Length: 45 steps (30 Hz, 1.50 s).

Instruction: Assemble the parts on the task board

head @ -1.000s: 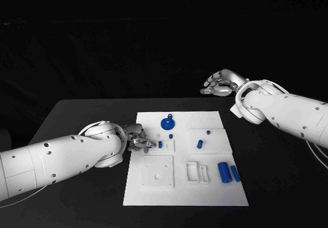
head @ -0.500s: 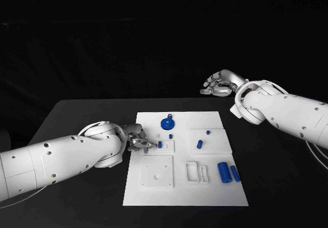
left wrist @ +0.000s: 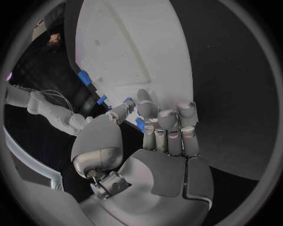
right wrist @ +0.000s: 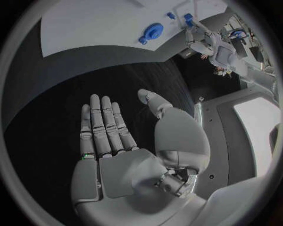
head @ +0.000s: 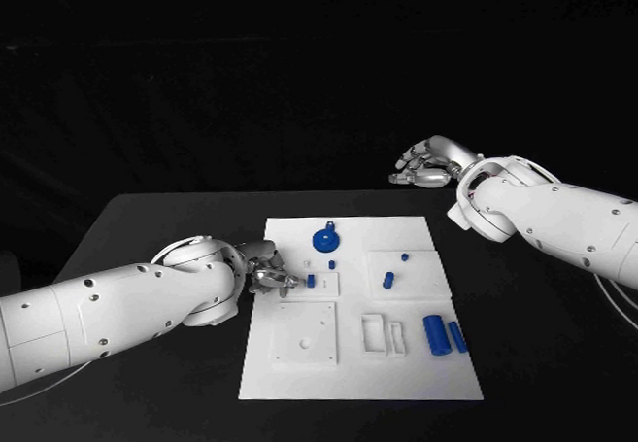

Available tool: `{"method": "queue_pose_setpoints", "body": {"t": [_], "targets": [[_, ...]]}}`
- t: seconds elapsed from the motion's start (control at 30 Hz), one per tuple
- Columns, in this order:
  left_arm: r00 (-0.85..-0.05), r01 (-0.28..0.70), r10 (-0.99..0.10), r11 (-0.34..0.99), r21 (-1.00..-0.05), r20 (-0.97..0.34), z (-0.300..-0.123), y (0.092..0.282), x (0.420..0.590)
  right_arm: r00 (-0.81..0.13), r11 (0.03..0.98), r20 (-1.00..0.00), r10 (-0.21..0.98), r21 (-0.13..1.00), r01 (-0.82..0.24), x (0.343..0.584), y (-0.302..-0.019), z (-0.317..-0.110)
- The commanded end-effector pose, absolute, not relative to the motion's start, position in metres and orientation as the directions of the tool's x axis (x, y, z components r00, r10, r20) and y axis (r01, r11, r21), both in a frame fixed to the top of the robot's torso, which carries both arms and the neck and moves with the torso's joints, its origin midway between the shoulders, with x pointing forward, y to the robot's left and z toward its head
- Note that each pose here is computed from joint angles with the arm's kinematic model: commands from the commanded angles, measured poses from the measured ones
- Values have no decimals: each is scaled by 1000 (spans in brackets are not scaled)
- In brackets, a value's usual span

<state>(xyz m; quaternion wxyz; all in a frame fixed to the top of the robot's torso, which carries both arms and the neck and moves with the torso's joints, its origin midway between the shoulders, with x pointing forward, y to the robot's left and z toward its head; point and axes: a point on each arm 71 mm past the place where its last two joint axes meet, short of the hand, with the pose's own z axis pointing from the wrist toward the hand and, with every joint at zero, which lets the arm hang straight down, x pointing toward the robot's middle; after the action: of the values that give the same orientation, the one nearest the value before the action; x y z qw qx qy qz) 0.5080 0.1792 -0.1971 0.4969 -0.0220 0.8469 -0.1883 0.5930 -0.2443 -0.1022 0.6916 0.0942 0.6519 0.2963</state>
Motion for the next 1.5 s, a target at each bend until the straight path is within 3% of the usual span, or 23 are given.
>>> {"method": "queue_pose_setpoints", "body": {"t": [0.03,1.1,1.27,1.5], "targets": [[-509,138,-237,927,-350,-828,-198,180,507,-34,805,-847,530,515,-295,593,-243,-103],[-486,108,-301,911,-398,-820,-187,185,513,-35,805,-847,530,516,-292,593,-244,-104],[-445,105,-344,897,-429,-827,-172,187,519,-33,805,-846,532,517,-292,593,-244,-104],[-377,97,-505,812,-575,-777,-141,188,526,-29,805,-845,534,519,-287,594,-245,-104]]}}
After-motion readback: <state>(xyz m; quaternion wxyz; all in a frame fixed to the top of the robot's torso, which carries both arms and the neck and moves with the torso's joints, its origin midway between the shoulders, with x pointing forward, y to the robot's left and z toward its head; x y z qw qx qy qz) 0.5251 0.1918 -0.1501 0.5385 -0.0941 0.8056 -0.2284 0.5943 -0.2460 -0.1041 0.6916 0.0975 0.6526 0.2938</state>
